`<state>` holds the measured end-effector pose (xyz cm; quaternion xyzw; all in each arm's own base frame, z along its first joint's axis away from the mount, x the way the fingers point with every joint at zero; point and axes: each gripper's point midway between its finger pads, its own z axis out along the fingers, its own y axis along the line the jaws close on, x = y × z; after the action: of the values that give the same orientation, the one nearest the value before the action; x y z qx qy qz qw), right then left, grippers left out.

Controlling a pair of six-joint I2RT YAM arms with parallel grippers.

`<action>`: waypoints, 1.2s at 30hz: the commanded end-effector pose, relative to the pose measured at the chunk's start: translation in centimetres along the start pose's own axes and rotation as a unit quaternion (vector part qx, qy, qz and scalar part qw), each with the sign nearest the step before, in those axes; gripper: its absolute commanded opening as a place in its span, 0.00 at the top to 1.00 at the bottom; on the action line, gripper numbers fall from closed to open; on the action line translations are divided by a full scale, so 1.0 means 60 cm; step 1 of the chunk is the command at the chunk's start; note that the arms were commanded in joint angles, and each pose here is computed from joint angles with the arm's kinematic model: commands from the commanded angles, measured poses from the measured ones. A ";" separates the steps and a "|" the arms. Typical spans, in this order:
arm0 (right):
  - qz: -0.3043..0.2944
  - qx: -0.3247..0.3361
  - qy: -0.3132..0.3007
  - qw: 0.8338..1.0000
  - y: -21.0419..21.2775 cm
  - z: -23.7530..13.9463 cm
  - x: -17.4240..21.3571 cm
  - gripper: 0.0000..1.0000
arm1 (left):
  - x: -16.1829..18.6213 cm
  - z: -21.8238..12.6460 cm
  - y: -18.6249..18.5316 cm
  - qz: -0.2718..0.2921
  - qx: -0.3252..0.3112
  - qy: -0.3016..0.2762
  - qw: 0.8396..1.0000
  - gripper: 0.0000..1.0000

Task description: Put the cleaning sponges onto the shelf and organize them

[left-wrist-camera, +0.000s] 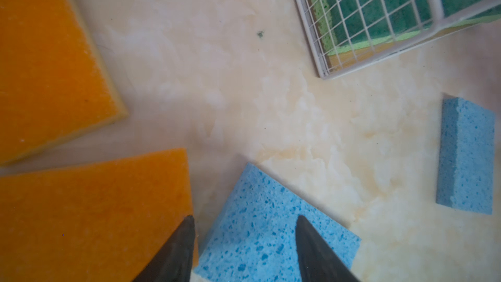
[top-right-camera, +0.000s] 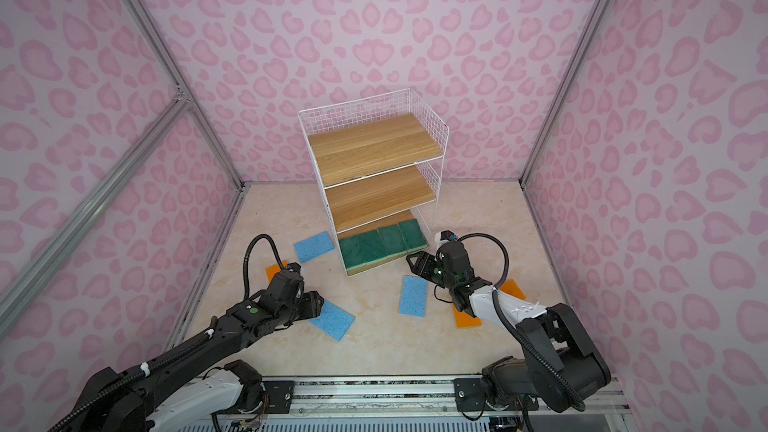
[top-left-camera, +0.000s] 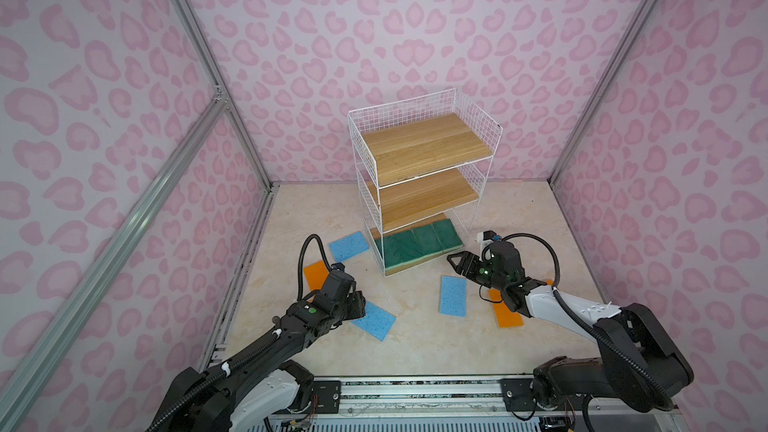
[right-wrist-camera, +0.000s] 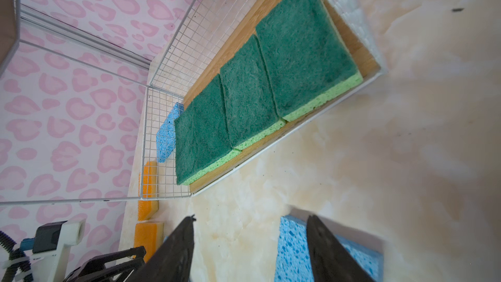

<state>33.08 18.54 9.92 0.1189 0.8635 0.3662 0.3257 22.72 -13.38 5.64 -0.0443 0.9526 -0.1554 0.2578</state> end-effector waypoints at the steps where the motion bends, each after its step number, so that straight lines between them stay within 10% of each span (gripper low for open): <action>1: -0.006 -0.011 0.006 1.000 0.001 0.000 0.004 0.33 | -0.008 -0.003 -0.023 0.004 0.015 0.002 1.000 0.40; 19: -0.005 -0.009 -0.004 1.000 -0.006 -0.018 -0.012 0.33 | 0.029 0.058 -0.023 0.015 -0.003 0.057 0.998 0.35; 28: -0.005 -0.008 -0.007 1.000 -0.007 -0.024 -0.012 0.33 | 0.044 0.076 -0.035 0.009 0.010 0.071 0.997 0.62; 32: -0.008 -0.005 -0.008 1.000 -0.008 -0.029 -0.010 0.33 | 0.038 0.075 -0.042 0.007 0.014 0.066 0.998 0.95; 36: -0.011 -0.003 -0.010 1.000 -0.007 -0.035 -0.010 0.33 | 0.027 0.074 -0.053 0.007 0.020 0.060 0.998 0.96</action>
<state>32.34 17.04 11.17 0.1160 0.8577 0.3723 0.3350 23.34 -17.32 1.84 -0.0228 0.9646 -0.1659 0.2037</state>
